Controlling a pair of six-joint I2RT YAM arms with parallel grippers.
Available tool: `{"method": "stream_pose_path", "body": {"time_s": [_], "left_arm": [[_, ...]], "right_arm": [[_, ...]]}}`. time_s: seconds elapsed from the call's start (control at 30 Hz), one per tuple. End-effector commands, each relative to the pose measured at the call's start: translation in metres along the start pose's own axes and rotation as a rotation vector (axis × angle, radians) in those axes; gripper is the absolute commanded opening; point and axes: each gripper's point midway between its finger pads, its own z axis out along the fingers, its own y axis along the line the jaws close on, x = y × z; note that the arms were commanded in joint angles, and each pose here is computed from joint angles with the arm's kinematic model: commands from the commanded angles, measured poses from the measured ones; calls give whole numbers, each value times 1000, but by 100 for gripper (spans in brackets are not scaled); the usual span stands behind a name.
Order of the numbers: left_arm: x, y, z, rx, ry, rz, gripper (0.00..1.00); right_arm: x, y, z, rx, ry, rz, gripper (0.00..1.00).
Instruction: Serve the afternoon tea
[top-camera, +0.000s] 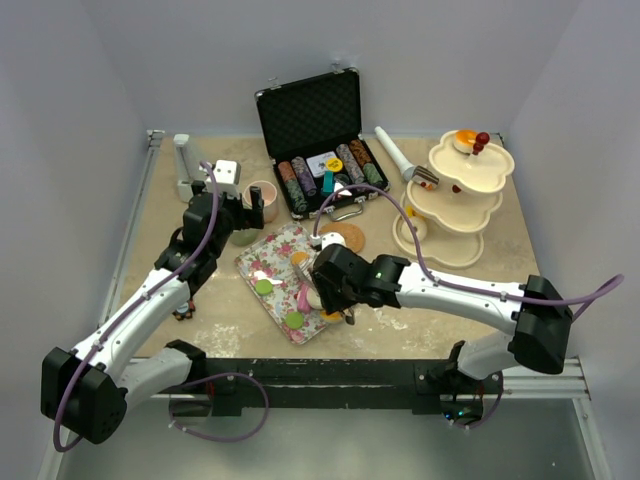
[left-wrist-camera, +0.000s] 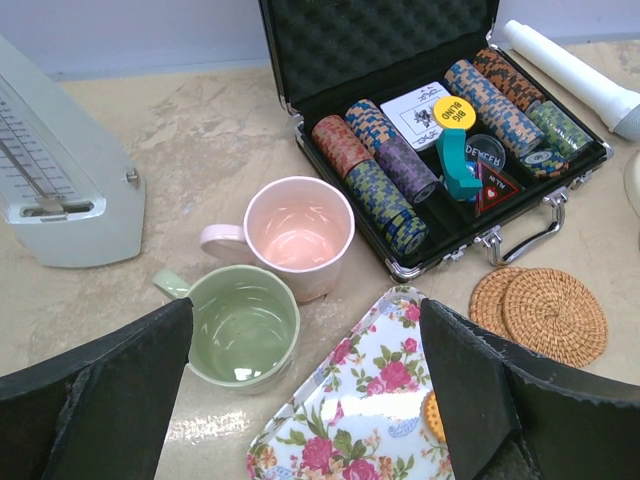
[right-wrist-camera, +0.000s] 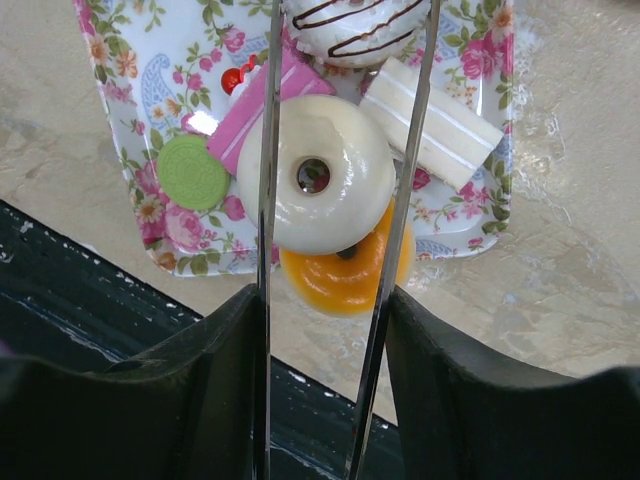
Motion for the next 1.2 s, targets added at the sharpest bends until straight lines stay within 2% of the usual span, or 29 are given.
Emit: {"method": "stream_pose_path", "body": {"time_s": [0.0,0.3,0.43,0.67,0.87,1.17], "left_arm": [[-25,-7,-1,23,-56,-26,100],[-24,-7,0,21,-52,-25,100],[-25,-7,-1,22,-55,-27,100],[-27,-8,-4,27,-62,-34,100],[-29,-10,-4,40,-64,-45,100],[-28,-14,-6,59,-67,-58,100]], "right_arm": [[-29,1,-15,33,-88,50,48],[-61,-1,-42,54,-199,147,46],[-63,-29,-45,130,-219,209,46],[-63,-107,-58,192,-298,380,45],[-43,-147,-58,306,-247,439,45],[-26,-163,-63,360,-243,556,46]]}}
